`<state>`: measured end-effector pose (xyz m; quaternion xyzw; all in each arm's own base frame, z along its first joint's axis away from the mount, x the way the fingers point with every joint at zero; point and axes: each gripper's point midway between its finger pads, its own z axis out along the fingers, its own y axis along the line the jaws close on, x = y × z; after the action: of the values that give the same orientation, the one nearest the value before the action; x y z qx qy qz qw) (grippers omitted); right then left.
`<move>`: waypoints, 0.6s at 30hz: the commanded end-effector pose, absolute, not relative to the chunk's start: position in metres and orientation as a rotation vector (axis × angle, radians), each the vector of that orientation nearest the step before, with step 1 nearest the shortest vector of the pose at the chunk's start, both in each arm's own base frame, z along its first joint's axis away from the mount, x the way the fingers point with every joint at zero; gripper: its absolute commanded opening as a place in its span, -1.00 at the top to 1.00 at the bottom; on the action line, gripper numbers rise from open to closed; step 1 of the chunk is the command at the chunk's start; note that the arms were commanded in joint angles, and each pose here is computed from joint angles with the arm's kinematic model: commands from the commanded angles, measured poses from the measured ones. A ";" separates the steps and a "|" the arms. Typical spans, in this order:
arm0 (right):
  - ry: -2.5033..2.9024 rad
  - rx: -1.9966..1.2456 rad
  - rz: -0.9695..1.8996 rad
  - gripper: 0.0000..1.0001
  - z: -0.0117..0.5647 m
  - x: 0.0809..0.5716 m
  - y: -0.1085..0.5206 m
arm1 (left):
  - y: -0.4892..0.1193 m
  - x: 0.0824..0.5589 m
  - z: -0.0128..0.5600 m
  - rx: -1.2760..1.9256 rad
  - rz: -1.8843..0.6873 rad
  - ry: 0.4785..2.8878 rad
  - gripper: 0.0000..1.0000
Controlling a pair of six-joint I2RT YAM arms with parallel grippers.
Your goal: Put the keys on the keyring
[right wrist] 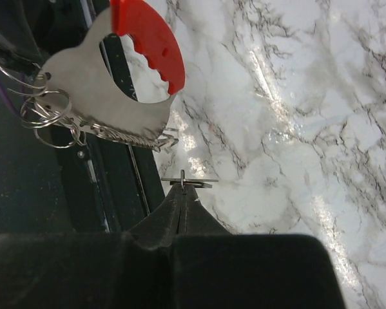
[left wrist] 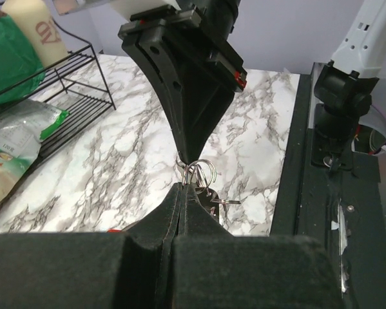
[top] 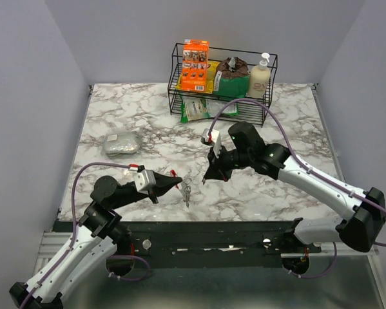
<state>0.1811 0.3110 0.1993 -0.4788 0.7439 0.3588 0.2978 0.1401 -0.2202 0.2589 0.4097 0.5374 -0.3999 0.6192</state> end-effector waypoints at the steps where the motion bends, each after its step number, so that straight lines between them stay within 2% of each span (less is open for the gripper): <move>1: 1.823 -1.323 1.034 0.99 0.230 0.168 0.317 | -0.223 0.121 0.284 0.996 -0.961 1.082 1.00; 10: 1.734 -1.289 1.007 0.99 0.251 0.169 0.312 | -0.226 0.120 0.292 0.891 -1.055 1.047 1.00; 18: 1.592 -1.190 0.914 0.99 0.284 0.180 0.303 | -0.223 0.116 0.304 0.755 -1.154 0.901 1.00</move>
<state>0.1721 0.3024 0.2600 -0.4858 0.6784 0.3805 0.3988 0.1259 -0.2293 0.2697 0.3677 0.4720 -0.4845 0.6382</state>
